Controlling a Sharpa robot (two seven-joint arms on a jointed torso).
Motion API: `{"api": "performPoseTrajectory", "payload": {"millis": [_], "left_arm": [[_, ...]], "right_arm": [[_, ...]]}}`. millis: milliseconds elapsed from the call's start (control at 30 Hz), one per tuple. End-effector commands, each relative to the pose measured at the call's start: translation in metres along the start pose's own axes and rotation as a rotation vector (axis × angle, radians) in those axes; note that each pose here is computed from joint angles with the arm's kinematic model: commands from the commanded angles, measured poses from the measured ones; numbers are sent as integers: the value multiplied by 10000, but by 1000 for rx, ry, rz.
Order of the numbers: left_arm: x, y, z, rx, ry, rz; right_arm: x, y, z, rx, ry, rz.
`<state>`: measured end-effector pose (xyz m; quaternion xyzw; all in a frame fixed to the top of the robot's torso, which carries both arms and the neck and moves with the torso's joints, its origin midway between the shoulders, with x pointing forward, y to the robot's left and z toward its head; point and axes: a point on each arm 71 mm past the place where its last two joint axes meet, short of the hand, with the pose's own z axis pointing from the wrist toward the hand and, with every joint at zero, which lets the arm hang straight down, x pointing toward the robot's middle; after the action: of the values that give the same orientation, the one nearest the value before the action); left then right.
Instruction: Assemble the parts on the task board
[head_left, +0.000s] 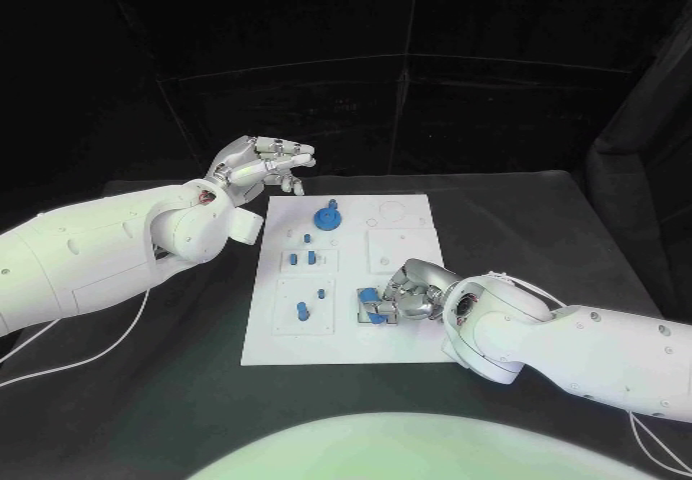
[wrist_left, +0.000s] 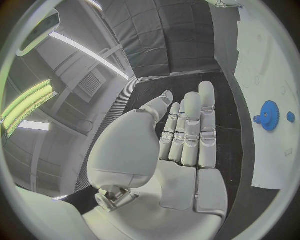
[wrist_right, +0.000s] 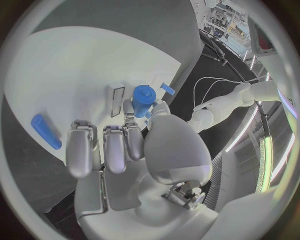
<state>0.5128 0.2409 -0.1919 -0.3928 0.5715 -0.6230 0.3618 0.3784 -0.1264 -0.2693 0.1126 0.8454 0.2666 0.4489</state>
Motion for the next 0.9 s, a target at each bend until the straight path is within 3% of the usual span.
{"api": "performPoseTrajectory", "payload": {"millis": [33,700,900], "left_arm": [[13,-16,6,6,10,-8],[8,-17,-2,3,14,-10],[-3,-19,-11,3,11,-9]], "right_arm": [[-18,26,7,-2,-32,-1],[-5,63,-7,-32,-19,-77],[-25,65,4,-39,-48,-109]]}}
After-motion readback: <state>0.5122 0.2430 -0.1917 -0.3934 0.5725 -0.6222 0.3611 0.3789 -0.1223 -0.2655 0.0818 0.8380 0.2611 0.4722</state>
